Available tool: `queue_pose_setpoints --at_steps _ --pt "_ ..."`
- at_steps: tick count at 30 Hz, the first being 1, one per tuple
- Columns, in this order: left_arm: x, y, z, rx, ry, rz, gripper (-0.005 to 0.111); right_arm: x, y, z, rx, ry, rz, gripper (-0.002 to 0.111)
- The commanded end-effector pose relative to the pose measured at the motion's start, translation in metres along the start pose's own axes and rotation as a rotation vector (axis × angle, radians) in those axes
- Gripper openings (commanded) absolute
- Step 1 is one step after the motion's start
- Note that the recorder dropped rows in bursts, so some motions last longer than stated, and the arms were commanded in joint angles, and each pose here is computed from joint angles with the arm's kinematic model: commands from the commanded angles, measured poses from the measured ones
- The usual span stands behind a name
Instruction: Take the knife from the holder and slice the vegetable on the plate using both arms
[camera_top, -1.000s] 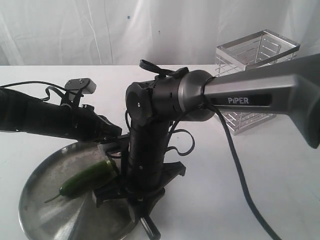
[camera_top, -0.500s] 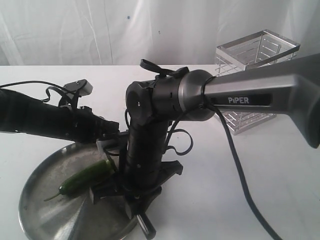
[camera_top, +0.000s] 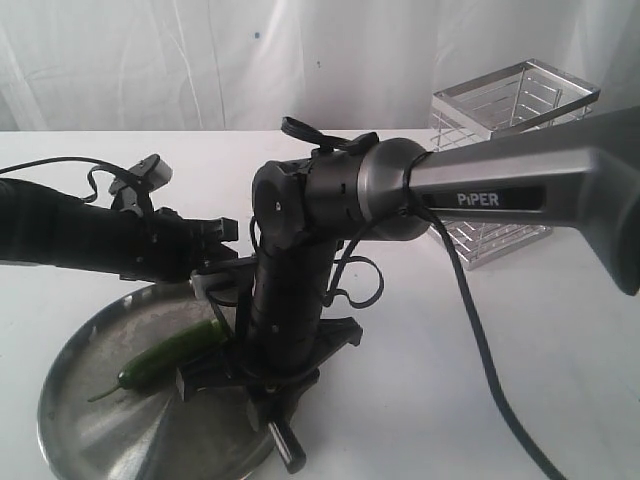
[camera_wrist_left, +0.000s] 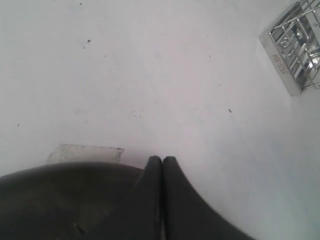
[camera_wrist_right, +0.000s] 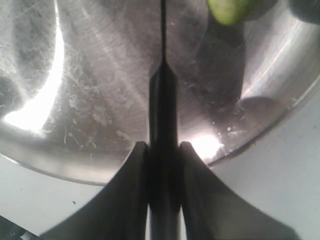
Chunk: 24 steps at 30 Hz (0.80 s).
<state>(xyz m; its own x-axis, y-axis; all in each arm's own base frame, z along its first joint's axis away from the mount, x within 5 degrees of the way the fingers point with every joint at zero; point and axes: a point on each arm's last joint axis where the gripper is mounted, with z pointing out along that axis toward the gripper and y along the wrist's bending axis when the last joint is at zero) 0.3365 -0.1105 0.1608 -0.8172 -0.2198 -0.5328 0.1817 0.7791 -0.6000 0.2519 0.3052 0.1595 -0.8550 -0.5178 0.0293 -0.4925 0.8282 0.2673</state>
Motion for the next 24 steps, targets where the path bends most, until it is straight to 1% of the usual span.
queue_pose_setpoints --at_steps 1,5,8,13,15,17,21,24 --pt "0.002 0.000 0.000 0.001 0.010 -0.001 0.000 -0.001 0.001 -0.007 -0.011 -0.019 0.003 0.000" --pt "0.004 0.006 0.000 -0.056 0.028 0.060 0.000 -0.001 0.002 -0.007 -0.015 -0.018 0.004 0.000" --pt "0.004 0.009 0.000 -0.088 0.029 0.075 0.000 -0.001 0.003 -0.007 -0.022 -0.017 0.008 0.000" --pt "0.007 0.005 0.000 -0.040 0.054 0.095 0.000 -0.002 0.003 -0.007 -0.025 -0.027 0.010 0.000" --pt "0.008 0.005 0.000 -0.039 0.062 0.099 0.000 -0.002 0.003 -0.007 -0.025 -0.027 0.010 0.000" --pt "0.010 0.008 0.000 -0.057 0.065 0.097 0.000 -0.002 0.003 -0.007 -0.025 -0.027 0.010 0.000" --pt "0.020 0.018 -0.001 -0.127 0.095 0.135 0.000 -0.002 0.003 -0.007 -0.026 -0.034 0.010 0.000" --pt "0.027 0.022 -0.002 -0.146 0.116 0.132 0.000 -0.004 0.004 -0.007 -0.028 -0.049 0.010 0.000"
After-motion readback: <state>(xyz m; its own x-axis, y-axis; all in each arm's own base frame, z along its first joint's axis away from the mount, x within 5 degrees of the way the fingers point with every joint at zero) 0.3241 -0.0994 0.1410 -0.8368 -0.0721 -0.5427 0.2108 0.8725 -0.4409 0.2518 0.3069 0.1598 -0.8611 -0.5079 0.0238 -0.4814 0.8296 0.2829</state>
